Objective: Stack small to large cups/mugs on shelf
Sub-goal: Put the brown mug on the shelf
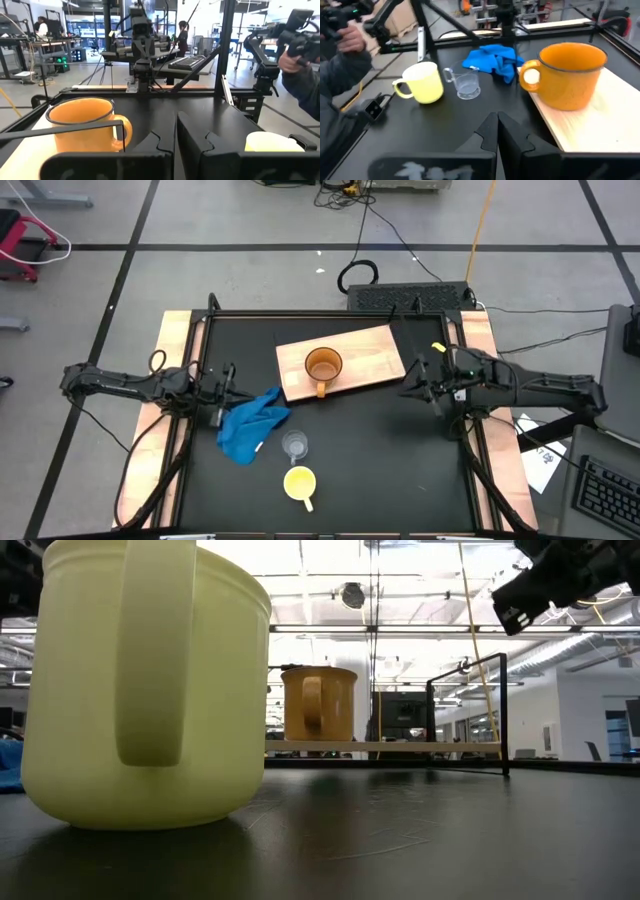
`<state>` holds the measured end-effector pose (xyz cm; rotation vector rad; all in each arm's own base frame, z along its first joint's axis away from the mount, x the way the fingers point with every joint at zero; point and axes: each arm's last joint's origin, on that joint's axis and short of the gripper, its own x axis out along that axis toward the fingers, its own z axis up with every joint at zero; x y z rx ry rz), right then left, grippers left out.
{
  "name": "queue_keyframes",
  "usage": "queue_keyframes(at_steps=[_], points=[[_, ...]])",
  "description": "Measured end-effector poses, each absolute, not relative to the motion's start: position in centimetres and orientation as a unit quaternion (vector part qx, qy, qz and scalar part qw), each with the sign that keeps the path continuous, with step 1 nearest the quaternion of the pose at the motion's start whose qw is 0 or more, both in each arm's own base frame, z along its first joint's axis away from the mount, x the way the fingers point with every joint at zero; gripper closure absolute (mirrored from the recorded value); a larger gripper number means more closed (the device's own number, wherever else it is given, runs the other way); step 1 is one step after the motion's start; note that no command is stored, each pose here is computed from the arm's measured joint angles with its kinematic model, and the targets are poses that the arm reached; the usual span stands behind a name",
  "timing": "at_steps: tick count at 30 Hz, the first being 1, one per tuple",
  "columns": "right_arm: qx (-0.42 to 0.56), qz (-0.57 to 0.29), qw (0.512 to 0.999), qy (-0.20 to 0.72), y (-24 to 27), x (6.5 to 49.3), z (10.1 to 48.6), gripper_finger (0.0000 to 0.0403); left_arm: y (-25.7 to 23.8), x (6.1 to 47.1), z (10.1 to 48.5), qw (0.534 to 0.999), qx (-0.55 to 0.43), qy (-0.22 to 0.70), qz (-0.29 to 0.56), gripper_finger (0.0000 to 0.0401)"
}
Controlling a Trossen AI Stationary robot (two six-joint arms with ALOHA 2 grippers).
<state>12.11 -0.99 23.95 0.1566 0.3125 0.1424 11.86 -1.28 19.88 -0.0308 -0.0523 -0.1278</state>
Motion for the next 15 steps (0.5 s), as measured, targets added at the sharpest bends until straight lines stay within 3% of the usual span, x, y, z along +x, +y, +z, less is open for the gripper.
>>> queue_keyframes(at_steps=[15], points=[[0.103, 0.073, 0.988, 0.093, -0.9, 11.7, 18.8, 0.0403, -1.3, 11.9, 20.0, 0.997, -0.010, -0.033, -0.064, 0.0382]])
